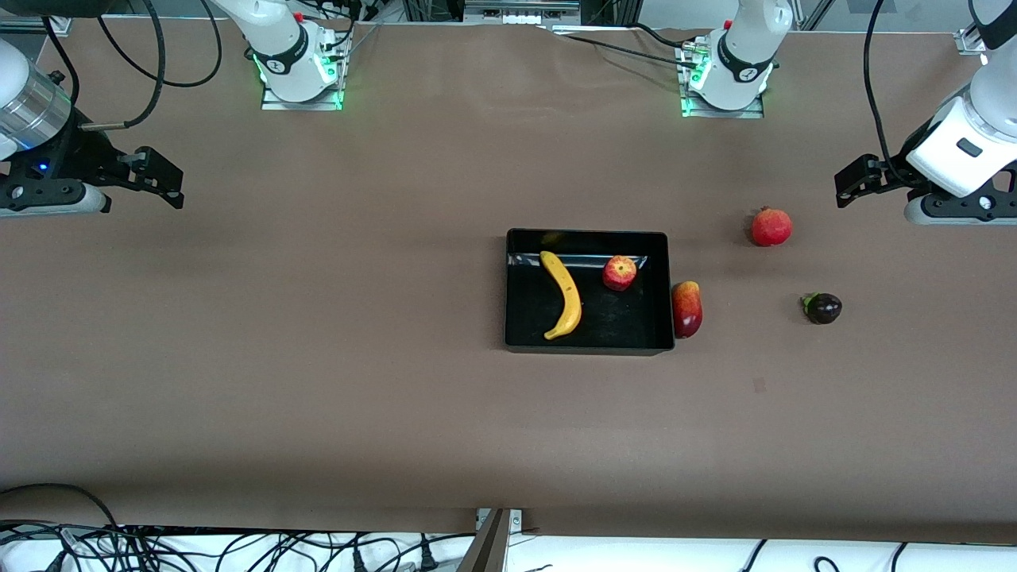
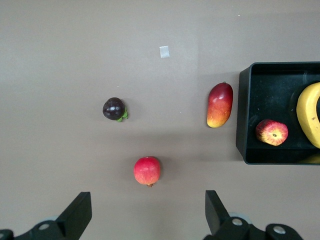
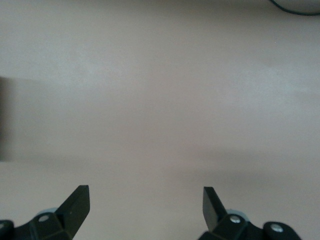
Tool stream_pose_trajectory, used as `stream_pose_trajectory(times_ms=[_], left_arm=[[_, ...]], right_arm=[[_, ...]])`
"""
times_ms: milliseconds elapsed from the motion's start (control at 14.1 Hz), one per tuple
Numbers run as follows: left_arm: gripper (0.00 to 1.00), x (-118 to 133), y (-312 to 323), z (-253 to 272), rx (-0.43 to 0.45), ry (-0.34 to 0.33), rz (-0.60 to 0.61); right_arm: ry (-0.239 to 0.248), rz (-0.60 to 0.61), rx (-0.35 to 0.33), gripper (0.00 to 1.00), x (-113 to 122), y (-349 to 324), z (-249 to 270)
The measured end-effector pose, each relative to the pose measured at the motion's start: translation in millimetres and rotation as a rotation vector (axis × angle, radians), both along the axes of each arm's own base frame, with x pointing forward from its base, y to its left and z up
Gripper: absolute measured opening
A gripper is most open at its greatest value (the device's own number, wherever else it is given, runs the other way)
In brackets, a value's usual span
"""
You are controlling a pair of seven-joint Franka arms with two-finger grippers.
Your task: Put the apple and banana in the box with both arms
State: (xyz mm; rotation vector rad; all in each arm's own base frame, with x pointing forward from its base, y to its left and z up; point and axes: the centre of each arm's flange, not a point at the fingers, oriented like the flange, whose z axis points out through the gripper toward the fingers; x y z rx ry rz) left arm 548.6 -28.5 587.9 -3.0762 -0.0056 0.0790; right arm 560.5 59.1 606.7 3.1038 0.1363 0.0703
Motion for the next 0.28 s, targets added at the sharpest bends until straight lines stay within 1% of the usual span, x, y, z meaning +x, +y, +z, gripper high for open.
stream_pose_trajectory(times_ms=[284], left_arm=[[1.00, -2.5, 4.9, 6.8, 0.000, -0.013, 0.009]], right_arm=[[0.000, 0.000, 0.000, 1.00, 0.0, 0.0, 0.1]])
